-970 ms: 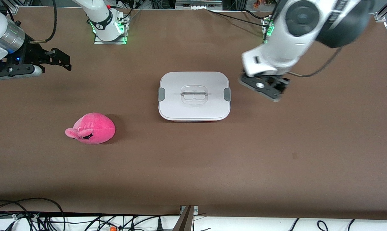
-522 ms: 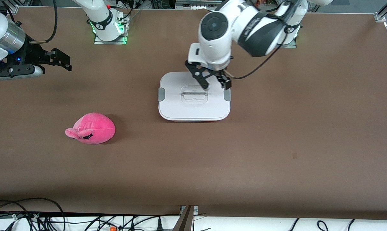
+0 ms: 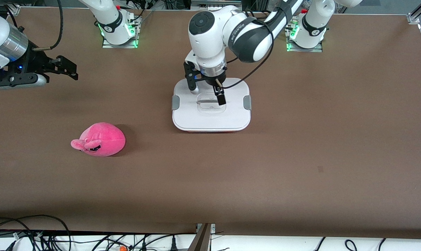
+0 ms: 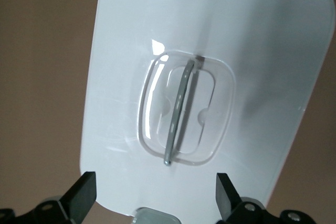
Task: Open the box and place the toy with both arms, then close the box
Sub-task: 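Lower the left gripper onto the lid handle and grasp it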
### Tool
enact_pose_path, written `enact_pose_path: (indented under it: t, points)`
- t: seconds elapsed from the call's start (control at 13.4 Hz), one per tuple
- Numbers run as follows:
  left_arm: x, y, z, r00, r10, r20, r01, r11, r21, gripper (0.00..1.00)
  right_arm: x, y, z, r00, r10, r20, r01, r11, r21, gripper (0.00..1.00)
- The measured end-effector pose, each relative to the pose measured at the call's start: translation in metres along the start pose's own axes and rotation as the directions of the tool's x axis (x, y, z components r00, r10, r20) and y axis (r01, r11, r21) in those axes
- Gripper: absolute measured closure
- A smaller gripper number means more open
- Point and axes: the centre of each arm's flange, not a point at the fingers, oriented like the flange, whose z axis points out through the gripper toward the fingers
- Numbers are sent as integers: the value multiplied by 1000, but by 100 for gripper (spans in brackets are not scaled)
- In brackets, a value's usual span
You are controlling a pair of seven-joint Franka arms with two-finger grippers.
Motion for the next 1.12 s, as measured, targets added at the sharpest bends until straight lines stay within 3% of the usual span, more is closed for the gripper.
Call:
enact_pose_path:
  t: [0.6,0.97,1.12]
  points:
    - [20,15,43,996,83,23,-83,997,-7,0,3,11,4,1000,20,2,-20,1000,0,0]
    - [29,21,60,996,92,9,-92,996,-19,0,4,9,-7,1000,6,-22,-7,999,-43,0]
    - [33,25,56,995,95,-3,-95,995,-22,7,5,10,-5,1000,8,-15,-8,999,-43,0]
